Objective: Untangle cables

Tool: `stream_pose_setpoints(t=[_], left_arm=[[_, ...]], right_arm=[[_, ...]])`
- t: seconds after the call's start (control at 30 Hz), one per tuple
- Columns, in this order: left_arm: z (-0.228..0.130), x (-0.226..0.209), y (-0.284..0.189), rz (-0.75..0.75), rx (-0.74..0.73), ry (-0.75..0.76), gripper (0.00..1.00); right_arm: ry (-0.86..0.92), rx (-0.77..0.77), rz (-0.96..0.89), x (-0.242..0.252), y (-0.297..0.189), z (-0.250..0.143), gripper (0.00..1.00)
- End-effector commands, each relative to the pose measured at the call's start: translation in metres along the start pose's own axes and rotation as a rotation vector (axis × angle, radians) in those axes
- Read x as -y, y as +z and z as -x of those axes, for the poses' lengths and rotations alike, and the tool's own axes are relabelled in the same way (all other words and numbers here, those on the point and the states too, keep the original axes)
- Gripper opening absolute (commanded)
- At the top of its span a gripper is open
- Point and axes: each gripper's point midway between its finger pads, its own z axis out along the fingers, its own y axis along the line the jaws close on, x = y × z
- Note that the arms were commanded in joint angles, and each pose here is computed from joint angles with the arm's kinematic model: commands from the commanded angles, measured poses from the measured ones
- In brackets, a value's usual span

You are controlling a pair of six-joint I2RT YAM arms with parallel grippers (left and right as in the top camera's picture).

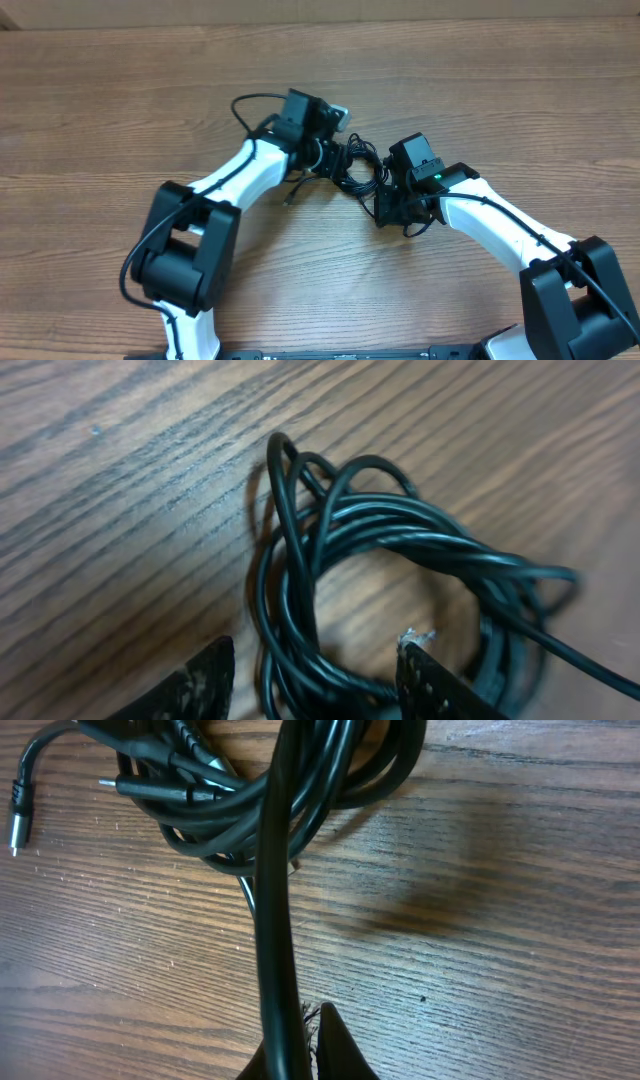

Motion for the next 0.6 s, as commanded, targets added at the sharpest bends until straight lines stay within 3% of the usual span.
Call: stream_pose_setpoints(t=[0.0, 0.23, 0.27, 0.33, 0.37, 0.43, 0.57], left_arm=[[-0.004, -0.021, 0.017, 0.096, -0.007, -0.013, 0.53], [-0.011, -0.033, 0.048, 0.095, -0.001, -0.014, 0.49], [-0.013, -0.034, 0.051, 0.093, -0.004, -0.015, 0.43], [-0.017, -0.032, 0.053, 0.082, -0.016, -0.018, 0.09], [-0.015, -0.031, 0.050, 0.083, -0.016, -0.018, 0.04], [-0.010, -0.032, 0.039, 0.088, -0.014, -0.035, 0.04], [0.001, -0.035, -0.009, 0.113, -0.019, -0.232, 0.04]], right_arm=[[0.001, 0.005, -0.017, 0.003, 0.002, 0.000, 0.04], [0.001, 0.005, -0.017, 0.003, 0.002, 0.000, 0.04], [0.001, 0.004, -0.017, 0.003, 0.002, 0.000, 0.04], [0.001, 0.004, -0.017, 0.003, 0.002, 0.000, 0.05], [0.001, 0.005, -0.017, 0.003, 0.002, 0.000, 0.04], [0.001, 0.007, -0.015, 0.002, 0.002, 0.000, 0.04], [-0.004, 0.011, 0.034, -0.007, 0.001, 0.003, 0.04]])
